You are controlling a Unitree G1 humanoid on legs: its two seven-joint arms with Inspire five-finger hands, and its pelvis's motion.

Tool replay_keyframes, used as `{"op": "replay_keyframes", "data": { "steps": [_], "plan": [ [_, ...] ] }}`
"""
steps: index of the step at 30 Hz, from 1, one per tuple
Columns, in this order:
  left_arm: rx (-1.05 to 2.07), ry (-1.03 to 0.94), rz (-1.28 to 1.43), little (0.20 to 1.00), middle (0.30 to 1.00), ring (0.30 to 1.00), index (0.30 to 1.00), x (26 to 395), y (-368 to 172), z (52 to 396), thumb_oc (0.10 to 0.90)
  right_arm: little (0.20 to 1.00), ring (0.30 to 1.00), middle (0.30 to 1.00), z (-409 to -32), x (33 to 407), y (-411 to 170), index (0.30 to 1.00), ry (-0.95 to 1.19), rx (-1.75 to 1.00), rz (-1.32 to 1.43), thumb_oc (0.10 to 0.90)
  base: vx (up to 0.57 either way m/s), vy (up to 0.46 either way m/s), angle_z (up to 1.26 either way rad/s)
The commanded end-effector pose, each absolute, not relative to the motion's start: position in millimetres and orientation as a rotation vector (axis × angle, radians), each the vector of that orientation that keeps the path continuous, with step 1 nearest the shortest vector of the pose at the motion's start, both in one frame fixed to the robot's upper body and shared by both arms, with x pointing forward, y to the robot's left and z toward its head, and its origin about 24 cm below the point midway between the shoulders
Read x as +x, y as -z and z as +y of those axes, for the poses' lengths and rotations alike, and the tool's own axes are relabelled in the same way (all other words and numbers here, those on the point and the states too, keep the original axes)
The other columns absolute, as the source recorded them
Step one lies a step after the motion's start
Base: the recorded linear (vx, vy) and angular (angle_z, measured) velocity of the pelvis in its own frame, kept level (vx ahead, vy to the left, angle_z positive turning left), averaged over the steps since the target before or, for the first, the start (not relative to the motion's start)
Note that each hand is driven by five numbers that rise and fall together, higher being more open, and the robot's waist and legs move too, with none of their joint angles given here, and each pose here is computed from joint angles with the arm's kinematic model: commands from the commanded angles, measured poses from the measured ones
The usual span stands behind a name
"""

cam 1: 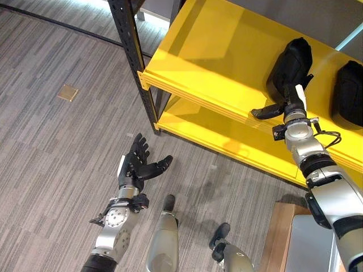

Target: Move parts from the plastic box to the shelf.

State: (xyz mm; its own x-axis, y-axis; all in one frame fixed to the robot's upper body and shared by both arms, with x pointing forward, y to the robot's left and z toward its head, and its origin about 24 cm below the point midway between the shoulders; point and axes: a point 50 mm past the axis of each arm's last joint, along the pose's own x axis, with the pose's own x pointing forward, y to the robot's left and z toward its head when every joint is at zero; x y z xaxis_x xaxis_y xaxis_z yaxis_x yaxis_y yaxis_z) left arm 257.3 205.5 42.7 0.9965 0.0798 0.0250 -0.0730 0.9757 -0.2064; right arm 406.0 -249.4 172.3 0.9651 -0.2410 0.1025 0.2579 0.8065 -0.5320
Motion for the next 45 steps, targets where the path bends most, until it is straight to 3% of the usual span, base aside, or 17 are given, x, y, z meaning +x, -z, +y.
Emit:
{"op": "replay_keyframes", "data": {
  "steps": [1, 7, 11, 30, 38, 45],
  "plan": [
    [-0.191, -0.042, -0.212, 1.0, 1.0, 1.0, 1.0, 262.0, -78.2, 210.2, 0.9, 1.0, 1.0, 1.0, -258.4, 407.2, -207.6, 1.0, 0.28, -0.705, -0.115, 0.9, 0.05, -0.039, 0.0],
    [-0.172, -0.052, -0.235, 1.0, 1.0, 1.0, 1.0, 259.9, -82.2, 218.4, 0.9, 1.0, 1.0, 1.0, -270.1, 403.6, -259.4, 1.0, 0.24, -1.15, -0.163, 0.9, 0.01, -0.007, 0.0],
    [-0.171, -0.058, -0.244, 1.0, 1.0, 1.0, 1.0, 259.9, -83.4, 220.9, 0.9, 1.0, 1.0, 1.0, -277.0, 399.9, -276.9, 1.0, 0.271, -1.198, -0.187, 0.9, -0.02, 0.004, 0.0],
    [-0.148, -0.134, -0.243, 1.0, 1.0, 1.0, 1.0, 254.1, -83.0, 242.5, 0.9, 1.0, 1.0, 1.0, -251.7, 371.2, -359.2, 1.0, 0.266, -1.208, -0.553, 0.9, -0.01, -0.001, -0.03],
    [-0.13, -0.185, -0.233, 1.0, 1.0, 1.0, 1.0, 250.7, -81.1, 248.5, 0.9, 1.0, 1.0, 1.0, -240.9, 341.4, -352.3, 1.0, 0.222, -1.122, -0.74, 0.9, 0.0, -0.002, -0.03],
    [-0.086, -0.191, -0.207, 1.0, 1.0, 1.0, 1.0, 245.3, -77.5, 247.9, 0.9, 1.0, 1.0, 1.0, -227.9, 313.4, -312.7, 1.0, 0.133, -1.056, -0.825, 0.9, -0.01, -0.019, -0.1]
  ]
}}
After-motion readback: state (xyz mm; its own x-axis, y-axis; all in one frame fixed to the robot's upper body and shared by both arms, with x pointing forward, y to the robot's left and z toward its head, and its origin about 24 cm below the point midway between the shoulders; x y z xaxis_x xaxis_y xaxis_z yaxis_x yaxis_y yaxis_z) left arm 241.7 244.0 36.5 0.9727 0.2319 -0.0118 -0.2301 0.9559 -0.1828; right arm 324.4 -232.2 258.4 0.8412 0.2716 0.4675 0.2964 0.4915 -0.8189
